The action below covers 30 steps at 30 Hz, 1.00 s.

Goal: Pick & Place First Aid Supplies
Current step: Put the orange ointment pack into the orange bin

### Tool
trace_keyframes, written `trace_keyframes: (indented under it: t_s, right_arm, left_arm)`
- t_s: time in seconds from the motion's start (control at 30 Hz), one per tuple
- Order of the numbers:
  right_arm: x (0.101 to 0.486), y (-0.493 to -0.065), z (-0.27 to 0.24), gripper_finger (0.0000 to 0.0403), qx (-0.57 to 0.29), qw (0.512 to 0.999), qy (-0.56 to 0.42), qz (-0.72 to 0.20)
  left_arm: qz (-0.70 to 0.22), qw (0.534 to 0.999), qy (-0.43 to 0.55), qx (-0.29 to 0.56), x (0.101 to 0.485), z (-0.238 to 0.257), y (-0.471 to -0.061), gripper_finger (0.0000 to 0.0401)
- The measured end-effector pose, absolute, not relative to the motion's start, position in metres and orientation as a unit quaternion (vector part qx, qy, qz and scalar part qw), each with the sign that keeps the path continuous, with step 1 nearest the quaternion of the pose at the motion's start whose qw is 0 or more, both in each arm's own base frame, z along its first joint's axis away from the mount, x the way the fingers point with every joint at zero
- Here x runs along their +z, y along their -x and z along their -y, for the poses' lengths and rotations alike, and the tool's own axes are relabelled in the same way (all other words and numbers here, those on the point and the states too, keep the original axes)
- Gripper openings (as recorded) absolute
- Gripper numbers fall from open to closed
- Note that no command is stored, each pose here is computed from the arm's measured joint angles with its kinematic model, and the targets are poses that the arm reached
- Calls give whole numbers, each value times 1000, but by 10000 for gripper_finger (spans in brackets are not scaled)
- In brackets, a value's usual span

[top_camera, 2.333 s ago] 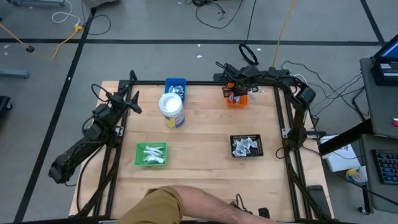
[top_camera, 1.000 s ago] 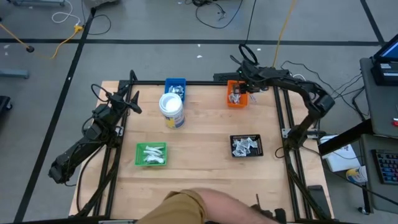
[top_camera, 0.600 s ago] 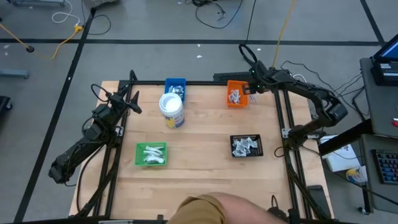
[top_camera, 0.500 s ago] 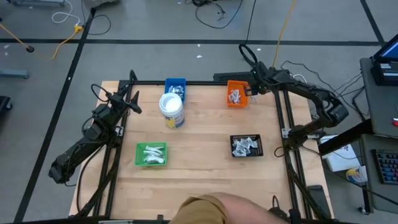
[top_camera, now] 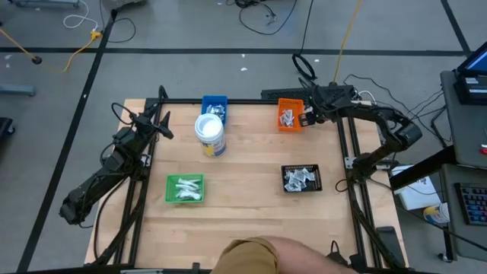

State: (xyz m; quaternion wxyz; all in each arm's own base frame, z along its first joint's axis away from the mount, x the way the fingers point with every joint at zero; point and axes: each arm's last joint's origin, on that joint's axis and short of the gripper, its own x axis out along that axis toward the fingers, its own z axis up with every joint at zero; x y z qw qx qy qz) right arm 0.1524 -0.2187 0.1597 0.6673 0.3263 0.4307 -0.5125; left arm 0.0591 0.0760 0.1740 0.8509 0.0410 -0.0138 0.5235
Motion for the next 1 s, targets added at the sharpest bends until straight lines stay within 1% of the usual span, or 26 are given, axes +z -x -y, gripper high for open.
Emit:
trace_keyframes:
  t_s: [0.13,0.37,0.47,0.6,0.67,0.8,0.93,1.0]
  right_arm:
    - [148,-150,225,135,-515,653,-334,-443]
    - [136,-151,229,119,-483,660,-354,-454]
    - [136,-152,229,92,-481,661,-353,-455]
    - [136,-153,228,28,-474,664,-354,-457]
    - [136,-153,227,8,-467,666,-359,-457]
    - [142,-150,224,7,-477,650,-376,-456]
    - [158,-150,223,3,-493,640,-392,-440]
    - [165,-150,222,2,-505,627,-398,-440]
  left_arm:
    - [14,851,-41,524,174,-76,-59,273]
    - [14,851,-41,524,174,-76,-59,274]
    - [14,851,-41,524,174,-76,-59,274]
    - [14,851,-41,523,174,-76,-59,274]
    - [14,851,-41,523,174,-76,-59,274]
    - [14,851,-41,523,174,-76,-59,274]
    - [14,851,-41,523,174,-76,-59,274]
    - [14,851,-41,523,174,-76,-59,273]
